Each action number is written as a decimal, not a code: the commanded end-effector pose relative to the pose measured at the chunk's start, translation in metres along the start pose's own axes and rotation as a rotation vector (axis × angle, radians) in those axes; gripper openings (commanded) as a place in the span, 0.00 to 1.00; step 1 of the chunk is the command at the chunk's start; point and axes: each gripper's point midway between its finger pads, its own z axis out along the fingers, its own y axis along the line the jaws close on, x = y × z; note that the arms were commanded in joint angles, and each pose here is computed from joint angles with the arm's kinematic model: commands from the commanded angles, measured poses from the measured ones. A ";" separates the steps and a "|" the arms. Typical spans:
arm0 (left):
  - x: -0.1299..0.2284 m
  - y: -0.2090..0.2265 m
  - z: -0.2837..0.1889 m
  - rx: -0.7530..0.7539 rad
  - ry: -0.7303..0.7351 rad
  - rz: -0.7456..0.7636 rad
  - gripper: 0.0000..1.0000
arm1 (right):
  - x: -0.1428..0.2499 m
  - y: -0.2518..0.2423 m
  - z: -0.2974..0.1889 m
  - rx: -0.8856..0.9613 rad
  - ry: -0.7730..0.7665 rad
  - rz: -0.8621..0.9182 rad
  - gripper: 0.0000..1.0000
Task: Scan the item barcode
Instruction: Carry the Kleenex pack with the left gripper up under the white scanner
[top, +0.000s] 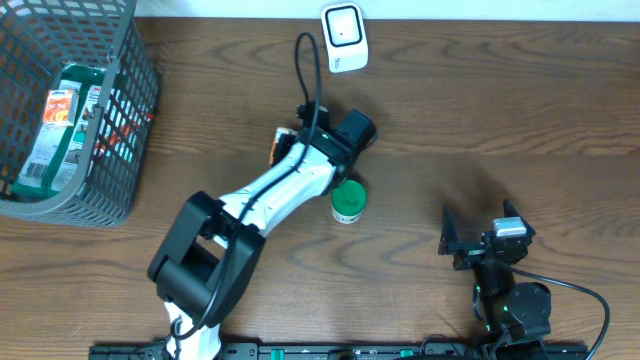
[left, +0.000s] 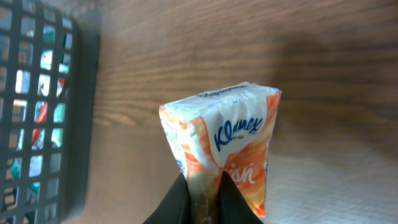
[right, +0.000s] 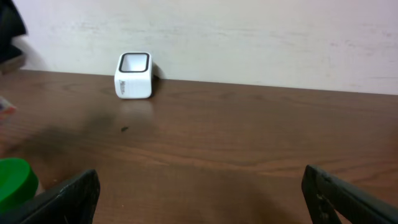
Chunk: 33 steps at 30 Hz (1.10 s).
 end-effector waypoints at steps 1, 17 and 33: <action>-0.011 0.000 0.000 -0.056 -0.057 0.001 0.07 | 0.001 -0.003 0.000 0.014 0.004 0.017 0.99; 0.001 -0.028 0.032 -0.069 -0.026 0.088 0.08 | 0.001 -0.003 0.000 0.014 0.004 0.017 0.99; 0.000 -0.035 0.033 -0.030 -0.026 0.068 0.43 | 0.001 -0.003 0.000 0.014 0.004 0.017 0.99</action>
